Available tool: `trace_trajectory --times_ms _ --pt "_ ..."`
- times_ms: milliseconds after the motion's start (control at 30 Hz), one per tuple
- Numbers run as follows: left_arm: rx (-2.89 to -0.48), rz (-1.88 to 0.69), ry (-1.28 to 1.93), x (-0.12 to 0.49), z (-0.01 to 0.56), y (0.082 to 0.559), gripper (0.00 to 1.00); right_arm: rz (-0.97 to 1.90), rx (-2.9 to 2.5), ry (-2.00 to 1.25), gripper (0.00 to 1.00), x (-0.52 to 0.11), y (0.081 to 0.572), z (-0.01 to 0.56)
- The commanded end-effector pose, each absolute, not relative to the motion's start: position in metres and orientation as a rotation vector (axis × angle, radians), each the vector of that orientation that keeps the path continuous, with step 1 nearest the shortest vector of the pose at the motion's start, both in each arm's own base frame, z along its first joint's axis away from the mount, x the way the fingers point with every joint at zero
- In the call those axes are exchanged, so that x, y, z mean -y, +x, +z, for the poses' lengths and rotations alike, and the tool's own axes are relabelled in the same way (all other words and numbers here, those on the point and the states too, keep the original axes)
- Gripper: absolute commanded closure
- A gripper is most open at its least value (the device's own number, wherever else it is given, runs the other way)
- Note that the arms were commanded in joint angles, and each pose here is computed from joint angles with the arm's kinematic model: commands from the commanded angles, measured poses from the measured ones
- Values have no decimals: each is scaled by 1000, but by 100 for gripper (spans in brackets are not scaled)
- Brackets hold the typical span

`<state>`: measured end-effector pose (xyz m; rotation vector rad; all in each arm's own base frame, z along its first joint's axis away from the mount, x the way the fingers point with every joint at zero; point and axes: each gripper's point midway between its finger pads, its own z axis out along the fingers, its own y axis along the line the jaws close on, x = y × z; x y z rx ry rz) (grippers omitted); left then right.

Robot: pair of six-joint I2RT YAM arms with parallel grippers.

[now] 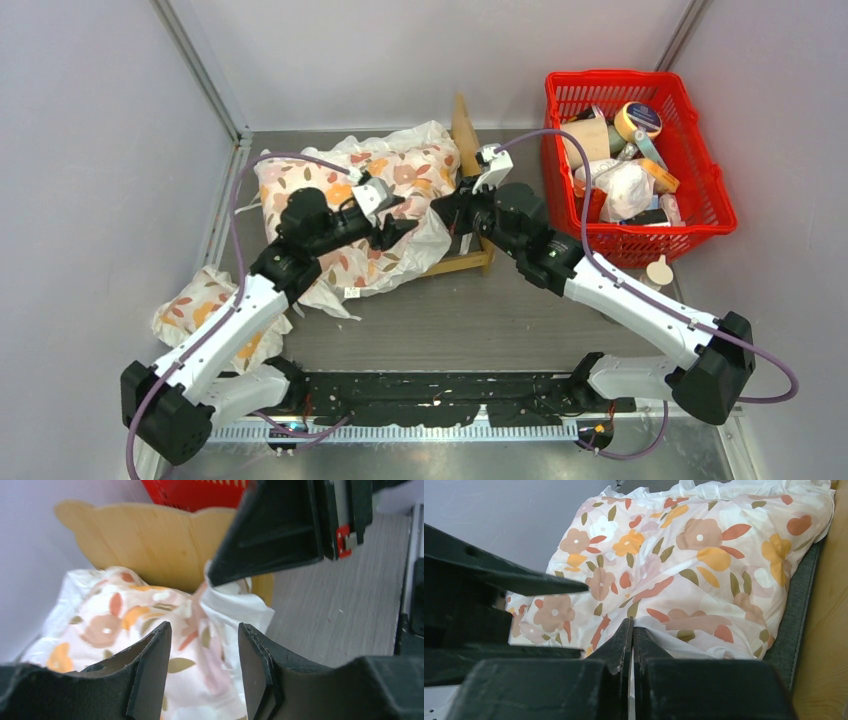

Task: Set up the pet bed
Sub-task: Cross the ropes on the bed frame.

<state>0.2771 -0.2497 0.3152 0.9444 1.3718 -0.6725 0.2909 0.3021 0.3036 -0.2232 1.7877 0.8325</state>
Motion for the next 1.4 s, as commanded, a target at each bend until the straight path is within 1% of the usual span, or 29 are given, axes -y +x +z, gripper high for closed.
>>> trace_trajectory --times_ms 0,100,200,367,667,700,733,767,800,833,867,900,933,967,1033,1067,1100,1133,1200,1300,1367 --pt "-1373 -641 1004 270 288 275 44 904 -1702 -187 95 -308 292 336" --pt "-1358 -652 1011 287 284 269 42 912 -1701 -186 95 -310 292 337" --pt "-1357 -606 1017 299 279 272 35 930 -1694 -182 95 -311 291 339" --pt "-1360 -517 949 306 278 290 33 952 -1684 -173 95 -311 288 343" --pt "-1369 -473 871 322 285 302 29 978 -1673 -161 95 -309 284 346" --pt "-1376 -460 865 323 283 305 30 980 -1673 -158 95 -309 284 346" --pt "-1377 -454 869 324 282 306 31 983 -1670 -158 95 -309 284 347" --pt "-1376 -446 866 324 282 307 35 986 -1669 -157 95 -309 283 346" --pt "-1380 -440 861 324 282 308 47 987 -1667 -157 95 -308 283 346" --pt "-1380 -436 859 323 283 309 65 988 -1666 -158 95 -308 282 347" --pt "-1384 -425 847 320 284 310 80 985 -1666 -160 95 -307 282 346" --pt "-1385 -410 839 318 286 311 90 978 -1663 -163 95 -306 282 347" --pt "-1383 -403 841 316 286 311 96 971 -1664 -167 95 -305 282 346" --pt "-1381 -402 841 315 288 310 100 960 -1658 -179 95 -304 281 347" --pt "-1389 -404 832 313 289 311 100 929 -1657 -196 93 -299 281 347" --pt "-1396 -416 830 311 289 311 100 897 -1667 -204 86 -295 281 344" --pt "-1396 -465 833 313 290 309 100 886 -1660 -208 81 -291 278 347" --pt "-1408 -499 813 312 291 309 100 849 -1666 -221 73 -285 278 344" --pt "-1434 -566 791 307 293 311 100 813 -1640 -249 67 -274 272 349" --pt "-1442 -607 776 299 297 314 100 763 -1607 -322 61 -259 260 352" --pt "-1435 -623 775 294 301 314 100 683 -1632 -362 59 -250 260 341"
